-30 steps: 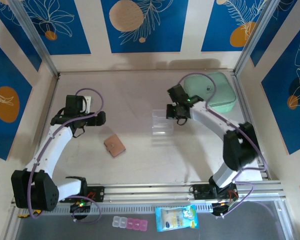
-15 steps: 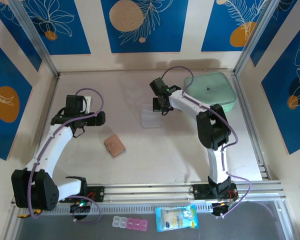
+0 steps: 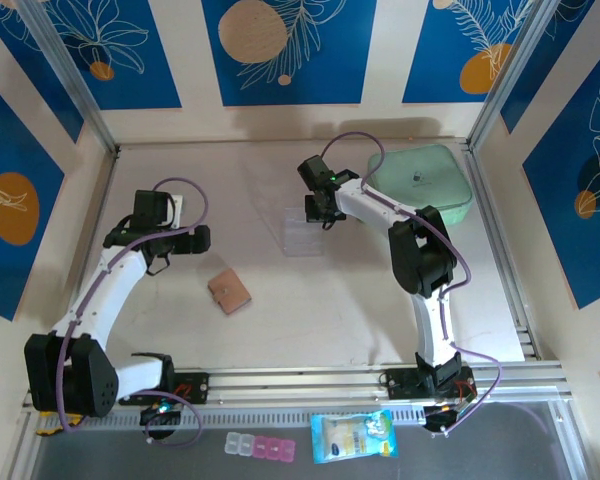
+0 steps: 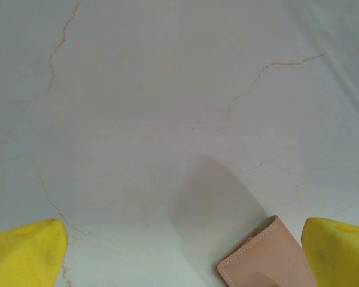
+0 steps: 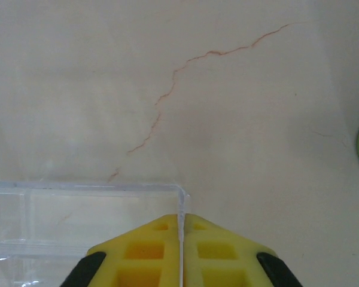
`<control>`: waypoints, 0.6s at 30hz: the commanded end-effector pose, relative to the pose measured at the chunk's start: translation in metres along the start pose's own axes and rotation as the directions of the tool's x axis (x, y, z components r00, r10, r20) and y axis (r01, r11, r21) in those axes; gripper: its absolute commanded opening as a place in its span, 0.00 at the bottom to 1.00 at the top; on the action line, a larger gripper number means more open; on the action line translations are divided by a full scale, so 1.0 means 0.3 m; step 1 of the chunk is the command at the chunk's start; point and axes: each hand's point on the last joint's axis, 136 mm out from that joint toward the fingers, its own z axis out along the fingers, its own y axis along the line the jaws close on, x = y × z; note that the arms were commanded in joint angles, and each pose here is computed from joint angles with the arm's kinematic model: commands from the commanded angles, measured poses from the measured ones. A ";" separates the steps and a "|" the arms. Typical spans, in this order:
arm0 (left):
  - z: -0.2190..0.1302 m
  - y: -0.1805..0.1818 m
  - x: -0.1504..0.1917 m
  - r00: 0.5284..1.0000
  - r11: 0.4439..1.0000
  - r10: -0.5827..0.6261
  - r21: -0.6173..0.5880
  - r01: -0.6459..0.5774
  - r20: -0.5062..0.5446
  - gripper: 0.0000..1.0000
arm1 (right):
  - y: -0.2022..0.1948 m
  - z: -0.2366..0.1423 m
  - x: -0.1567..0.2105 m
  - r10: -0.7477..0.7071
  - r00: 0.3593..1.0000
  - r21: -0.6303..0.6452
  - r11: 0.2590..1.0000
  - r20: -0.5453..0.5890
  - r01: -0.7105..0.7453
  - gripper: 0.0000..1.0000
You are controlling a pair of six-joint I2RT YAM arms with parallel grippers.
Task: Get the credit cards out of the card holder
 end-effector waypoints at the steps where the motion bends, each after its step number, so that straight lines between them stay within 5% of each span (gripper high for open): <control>1: -0.006 0.023 0.003 1.000 1.000 -0.009 -0.026 0.009 -0.006 1.00 | 0.003 0.006 -0.024 -0.003 1.000 0.002 1.000 0.011 0.003 0.14; 18: -0.005 -0.042 0.003 1.000 0.996 -0.021 0.084 0.022 -0.019 1.00 | 0.042 -0.174 -0.011 -0.045 0.997 -0.040 0.998 0.059 0.047 0.33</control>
